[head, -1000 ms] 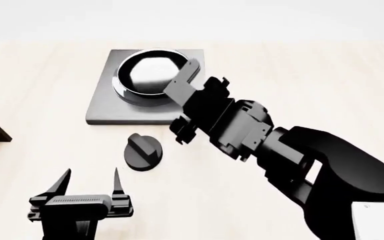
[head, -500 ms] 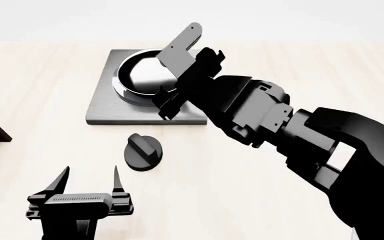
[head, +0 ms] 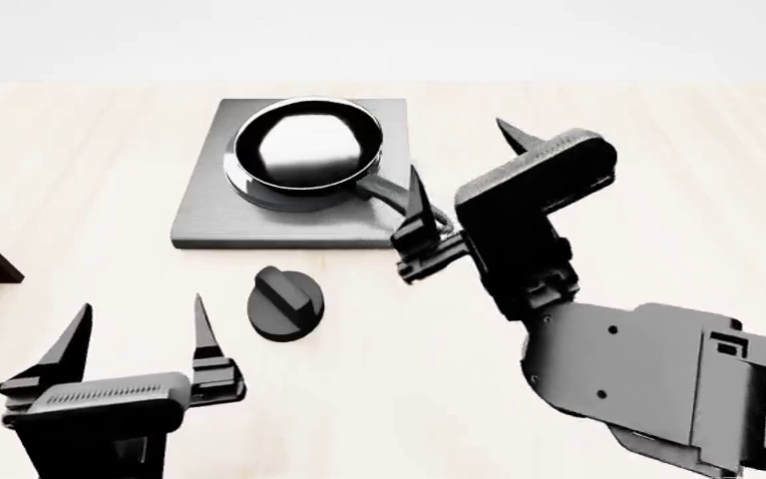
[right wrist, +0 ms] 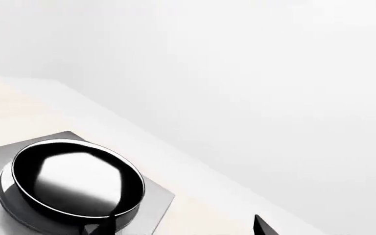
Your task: Turn on the stove and put the frying pan on it.
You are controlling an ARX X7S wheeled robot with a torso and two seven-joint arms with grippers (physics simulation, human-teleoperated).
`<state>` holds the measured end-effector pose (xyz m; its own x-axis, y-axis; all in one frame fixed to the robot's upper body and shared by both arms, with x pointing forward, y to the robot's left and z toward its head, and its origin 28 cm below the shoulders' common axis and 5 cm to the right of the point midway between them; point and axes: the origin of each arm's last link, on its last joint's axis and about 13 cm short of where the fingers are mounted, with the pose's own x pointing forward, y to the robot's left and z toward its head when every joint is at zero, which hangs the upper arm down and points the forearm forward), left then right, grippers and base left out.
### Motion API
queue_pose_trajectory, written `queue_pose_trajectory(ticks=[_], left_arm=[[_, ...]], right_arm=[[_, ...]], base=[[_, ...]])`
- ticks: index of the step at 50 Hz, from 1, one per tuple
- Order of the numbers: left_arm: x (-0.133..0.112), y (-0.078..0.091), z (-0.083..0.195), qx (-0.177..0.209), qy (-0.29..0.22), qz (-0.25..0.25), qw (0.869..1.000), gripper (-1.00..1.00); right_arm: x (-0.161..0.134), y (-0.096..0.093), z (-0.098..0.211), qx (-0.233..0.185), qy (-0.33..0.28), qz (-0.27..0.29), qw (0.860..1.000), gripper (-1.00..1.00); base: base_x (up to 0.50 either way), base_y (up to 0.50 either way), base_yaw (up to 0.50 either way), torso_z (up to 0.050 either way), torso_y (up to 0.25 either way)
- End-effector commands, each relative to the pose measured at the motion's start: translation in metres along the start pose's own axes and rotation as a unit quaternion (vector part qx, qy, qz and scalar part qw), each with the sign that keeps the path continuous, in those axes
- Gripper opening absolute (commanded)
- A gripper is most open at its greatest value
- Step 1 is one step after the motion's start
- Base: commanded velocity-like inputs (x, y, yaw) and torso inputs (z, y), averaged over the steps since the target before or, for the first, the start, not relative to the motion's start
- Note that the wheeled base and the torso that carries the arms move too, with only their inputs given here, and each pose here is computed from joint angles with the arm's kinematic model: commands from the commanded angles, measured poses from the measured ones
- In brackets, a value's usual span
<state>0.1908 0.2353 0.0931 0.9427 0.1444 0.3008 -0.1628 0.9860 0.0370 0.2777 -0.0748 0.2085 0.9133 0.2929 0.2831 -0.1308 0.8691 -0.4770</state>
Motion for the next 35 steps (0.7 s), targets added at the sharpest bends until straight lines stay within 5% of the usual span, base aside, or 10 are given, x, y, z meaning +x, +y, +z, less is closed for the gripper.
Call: queue_pose_trajectory(ticks=[1, 9, 21, 24, 27, 35], left_arm=[[0.002, 0.004, 0.024, -0.01, -0.074, 0.026, 0.997, 1.0], [-0.004, 0.012, 0.043, -0.023, -0.147, 0.052, 0.987, 1.0], [-0.022, 0.036, 0.073, -0.034, -0.235, 0.077, 0.968, 1.0], [-0.03, 0.042, 0.08, -0.035, -0.255, 0.079, 0.963, 1.0], [-0.035, 0.045, 0.083, -0.037, -0.265, 0.078, 0.96, 1.0], [-0.045, 0.048, 0.091, -0.046, -0.294, 0.07, 0.952, 1.0]], right_arm=[[-0.072, -0.006, 0.003, 0.049, -0.063, -0.091, 0.993, 1.0], [-0.123, -0.017, -0.003, 0.051, -0.114, -0.213, 0.969, 1.0], [-0.177, -0.024, 0.014, 0.043, -0.178, -0.263, 0.947, 1.0], [-0.184, -0.025, 0.019, 0.027, -0.22, -0.29, 0.931, 1.0], [-0.2, -0.023, 0.018, 0.029, -0.21, -0.278, 0.937, 1.0], [-0.214, -0.024, 0.022, 0.032, -0.253, -0.285, 0.924, 1.0]], base=[[0.0, 0.0, 0.0, 0.0, 0.0], [0.0, 0.0, 0.0, 0.0, 0.0], [0.0, 0.0, 0.0, 0.0, 0.0], [0.0, 0.0, 0.0, 0.0, 0.0], [0.0, 0.0, 0.0, 0.0, 0.0], [0.0, 0.0, 0.0, 0.0, 0.0]])
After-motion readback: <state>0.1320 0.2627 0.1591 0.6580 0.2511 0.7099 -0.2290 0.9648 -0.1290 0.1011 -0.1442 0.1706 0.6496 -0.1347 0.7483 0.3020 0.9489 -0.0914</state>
